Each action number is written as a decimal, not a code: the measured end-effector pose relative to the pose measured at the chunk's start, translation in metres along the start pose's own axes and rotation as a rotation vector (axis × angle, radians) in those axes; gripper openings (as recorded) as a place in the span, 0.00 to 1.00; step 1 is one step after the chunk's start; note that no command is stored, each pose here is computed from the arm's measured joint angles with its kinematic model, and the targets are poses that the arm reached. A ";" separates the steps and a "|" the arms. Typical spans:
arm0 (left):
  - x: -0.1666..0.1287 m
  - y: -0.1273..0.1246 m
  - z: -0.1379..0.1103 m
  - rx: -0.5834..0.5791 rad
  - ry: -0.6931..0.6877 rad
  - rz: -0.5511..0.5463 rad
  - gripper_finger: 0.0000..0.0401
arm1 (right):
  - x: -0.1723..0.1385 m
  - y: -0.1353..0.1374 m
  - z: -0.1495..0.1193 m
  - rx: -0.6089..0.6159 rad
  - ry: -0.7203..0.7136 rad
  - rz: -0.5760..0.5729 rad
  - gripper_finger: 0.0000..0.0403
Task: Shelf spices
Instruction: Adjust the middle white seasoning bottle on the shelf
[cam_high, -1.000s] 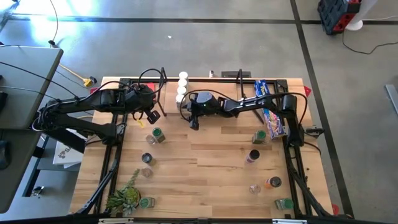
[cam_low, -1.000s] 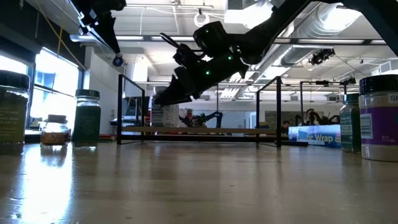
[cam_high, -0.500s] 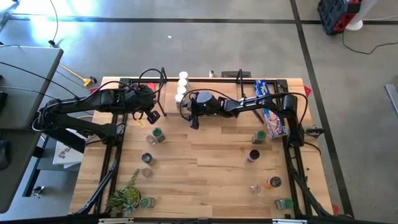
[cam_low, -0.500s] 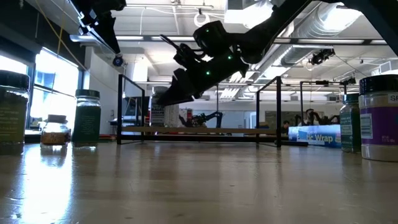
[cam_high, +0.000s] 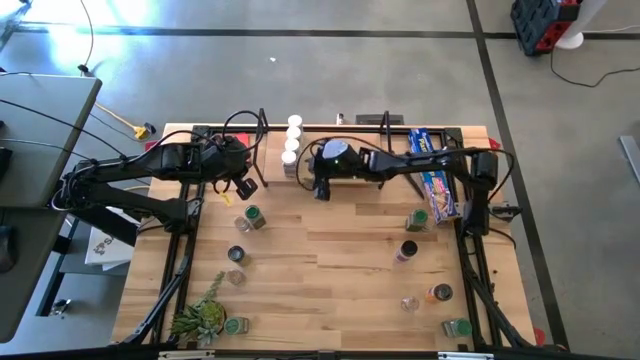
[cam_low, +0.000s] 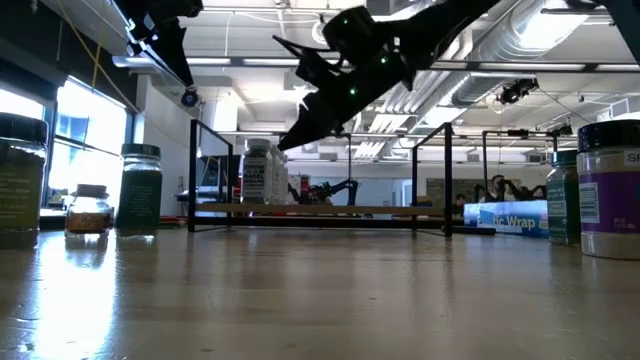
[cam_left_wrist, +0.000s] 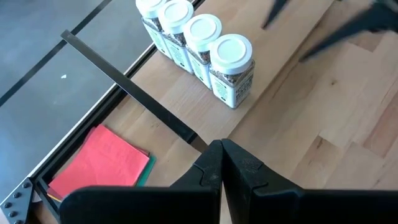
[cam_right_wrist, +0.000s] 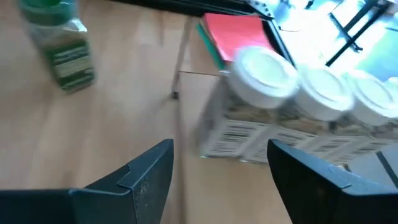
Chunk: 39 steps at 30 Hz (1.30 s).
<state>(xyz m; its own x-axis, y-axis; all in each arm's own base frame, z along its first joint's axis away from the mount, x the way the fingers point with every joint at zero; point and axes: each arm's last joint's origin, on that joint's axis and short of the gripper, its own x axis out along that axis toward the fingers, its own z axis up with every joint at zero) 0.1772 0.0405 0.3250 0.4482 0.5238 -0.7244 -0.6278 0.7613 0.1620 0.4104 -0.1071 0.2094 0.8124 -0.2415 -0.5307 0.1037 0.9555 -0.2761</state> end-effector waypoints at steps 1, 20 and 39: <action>0.000 0.000 0.000 0.000 0.000 0.000 0.00 | 0.002 -0.006 -0.002 0.009 -0.009 -0.002 0.63; -0.002 -0.005 -0.001 0.029 -0.012 -0.009 0.00 | 0.035 -0.044 -0.035 0.097 -0.121 0.078 0.63; -0.002 -0.005 0.000 0.027 -0.018 -0.008 0.00 | 0.036 -0.056 -0.041 0.098 -0.125 0.066 0.63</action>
<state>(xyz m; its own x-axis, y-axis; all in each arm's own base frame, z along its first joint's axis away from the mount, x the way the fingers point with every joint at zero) 0.1790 0.0355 0.3256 0.4643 0.5244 -0.7137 -0.6073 0.7751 0.1744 0.4098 -0.1767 0.1727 0.8838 -0.1610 -0.4392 0.0986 0.9819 -0.1616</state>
